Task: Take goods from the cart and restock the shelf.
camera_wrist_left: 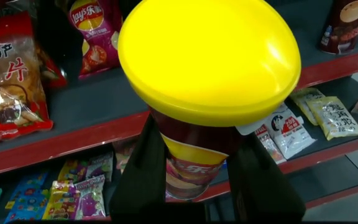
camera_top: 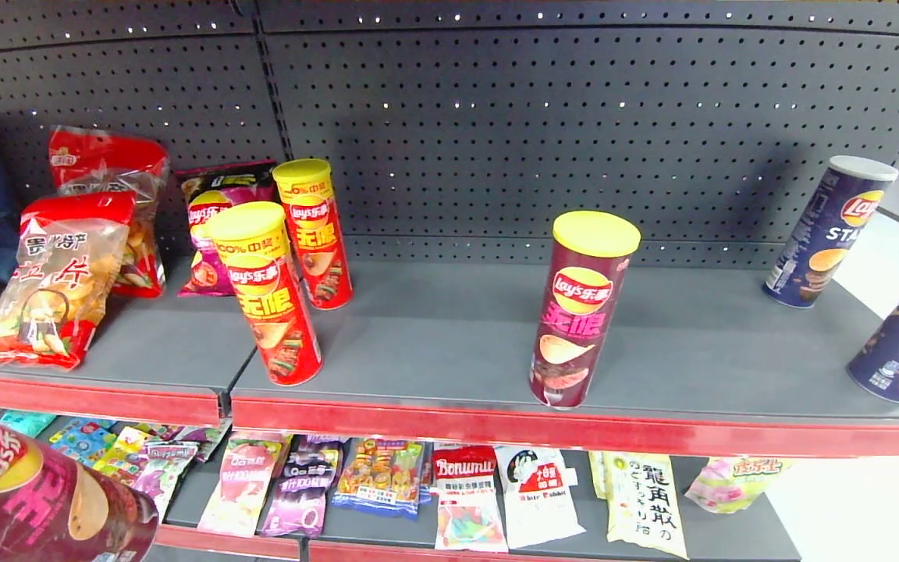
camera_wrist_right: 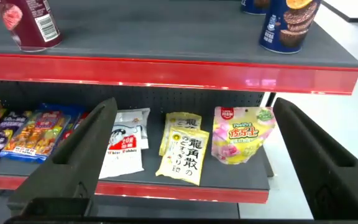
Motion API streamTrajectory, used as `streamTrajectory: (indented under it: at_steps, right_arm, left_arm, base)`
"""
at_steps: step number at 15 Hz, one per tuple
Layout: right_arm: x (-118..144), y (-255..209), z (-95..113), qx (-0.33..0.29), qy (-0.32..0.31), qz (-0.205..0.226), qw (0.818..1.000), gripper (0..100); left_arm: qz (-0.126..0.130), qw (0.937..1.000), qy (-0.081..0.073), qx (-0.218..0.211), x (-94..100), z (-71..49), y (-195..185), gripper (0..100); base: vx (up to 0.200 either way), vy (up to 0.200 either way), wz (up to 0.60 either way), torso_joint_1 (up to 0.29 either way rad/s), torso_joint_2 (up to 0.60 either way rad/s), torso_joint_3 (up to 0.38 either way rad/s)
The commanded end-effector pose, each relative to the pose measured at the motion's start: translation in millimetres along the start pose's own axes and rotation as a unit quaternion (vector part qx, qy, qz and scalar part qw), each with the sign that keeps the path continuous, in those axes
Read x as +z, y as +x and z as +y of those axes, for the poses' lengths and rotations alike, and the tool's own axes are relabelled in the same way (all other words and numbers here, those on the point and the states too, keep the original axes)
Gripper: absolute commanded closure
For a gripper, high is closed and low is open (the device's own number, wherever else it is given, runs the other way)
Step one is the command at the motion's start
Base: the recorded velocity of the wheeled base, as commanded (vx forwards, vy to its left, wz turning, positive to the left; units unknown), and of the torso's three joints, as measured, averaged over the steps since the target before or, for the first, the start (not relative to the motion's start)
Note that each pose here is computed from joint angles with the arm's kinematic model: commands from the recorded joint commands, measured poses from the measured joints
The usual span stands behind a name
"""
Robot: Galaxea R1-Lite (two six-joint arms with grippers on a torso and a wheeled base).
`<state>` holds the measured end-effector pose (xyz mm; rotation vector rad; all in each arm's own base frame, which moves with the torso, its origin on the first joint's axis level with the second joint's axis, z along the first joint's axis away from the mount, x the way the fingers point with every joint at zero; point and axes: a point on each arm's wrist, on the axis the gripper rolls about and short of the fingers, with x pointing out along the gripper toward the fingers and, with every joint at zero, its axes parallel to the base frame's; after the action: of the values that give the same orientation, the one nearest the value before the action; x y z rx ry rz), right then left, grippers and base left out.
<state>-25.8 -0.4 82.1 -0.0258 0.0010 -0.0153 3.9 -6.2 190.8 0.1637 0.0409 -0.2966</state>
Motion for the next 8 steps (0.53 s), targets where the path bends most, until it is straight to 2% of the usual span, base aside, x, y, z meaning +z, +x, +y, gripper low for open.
streamTrajectory:
  at_steps: [1, 2, 8]
  right_arm:
    - [0.3, -0.1, -0.1, 0.0, -0.003, 0.0, 1.0, 0]
    - [-0.2, 0.0, 0.1, 0.001, -0.003, 0.0, 1.0, 0]
    - [-0.2, 0.0, 0.1, 0.002, -0.004, 0.0, 1.0, 0]
  left_arm:
    - [-0.004, 1.0, 0.003, 0.0, -0.5, -0.6, -1.6, 100]
    - [-0.003, 1.0, 0.005, 0.0, -0.9, -0.6, -1.5, 100]
    - [-0.001, 1.0, 0.005, -0.001, -0.9, -0.4, -0.7, 100]
  base:
    - [0.0, 0.0, 0.0, 0.0, 0.0, 0.0]
    - [0.0, 0.0, 0.0, 0.0, 0.0, 0.0]
    - [0.0, 0.0, -0.6, 0.005, 0.0, 0.004]
